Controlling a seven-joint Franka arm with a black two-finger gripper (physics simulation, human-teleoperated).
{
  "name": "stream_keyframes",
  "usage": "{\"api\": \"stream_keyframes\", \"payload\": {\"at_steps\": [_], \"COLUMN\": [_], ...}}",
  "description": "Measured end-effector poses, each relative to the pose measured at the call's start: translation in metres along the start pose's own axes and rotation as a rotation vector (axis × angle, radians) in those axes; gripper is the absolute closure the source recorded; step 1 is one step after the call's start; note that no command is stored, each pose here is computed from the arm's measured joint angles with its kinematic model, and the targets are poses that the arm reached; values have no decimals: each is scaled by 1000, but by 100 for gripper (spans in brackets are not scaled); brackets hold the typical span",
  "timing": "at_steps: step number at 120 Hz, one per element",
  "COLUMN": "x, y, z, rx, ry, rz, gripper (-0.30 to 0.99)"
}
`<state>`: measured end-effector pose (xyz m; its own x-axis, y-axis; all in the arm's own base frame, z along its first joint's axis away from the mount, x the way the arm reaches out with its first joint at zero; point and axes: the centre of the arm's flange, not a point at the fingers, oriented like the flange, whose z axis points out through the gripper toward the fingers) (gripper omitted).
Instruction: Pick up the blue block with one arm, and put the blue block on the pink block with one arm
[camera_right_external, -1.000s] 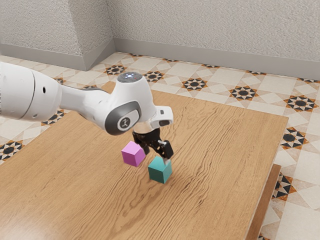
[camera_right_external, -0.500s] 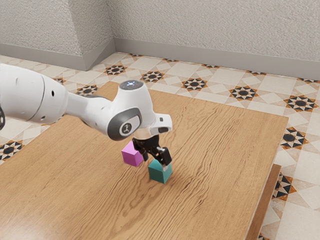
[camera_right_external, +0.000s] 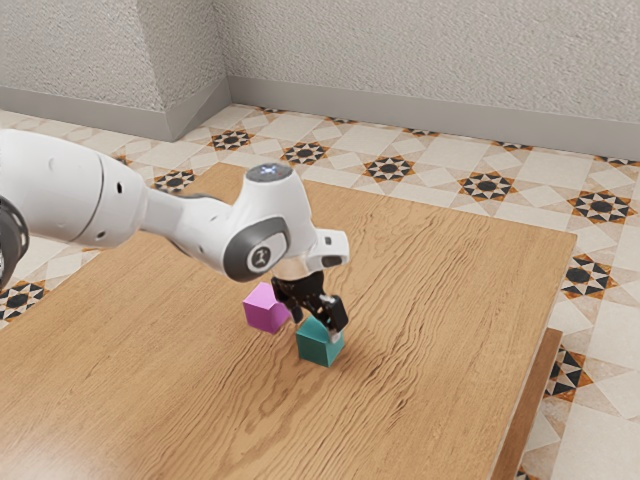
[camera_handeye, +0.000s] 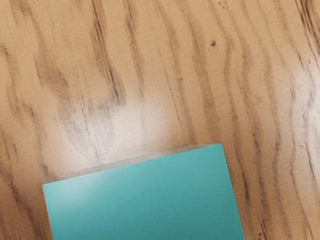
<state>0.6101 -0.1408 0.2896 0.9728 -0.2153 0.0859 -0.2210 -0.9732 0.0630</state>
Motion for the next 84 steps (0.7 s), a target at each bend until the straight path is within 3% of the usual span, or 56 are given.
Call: {"api": "stream_keyframes", "payload": {"at_steps": [84], "x": [7], "y": [-8], "z": [27], "rx": [-27], "ry": [-25], "rz": [-27], "gripper": [2]}}
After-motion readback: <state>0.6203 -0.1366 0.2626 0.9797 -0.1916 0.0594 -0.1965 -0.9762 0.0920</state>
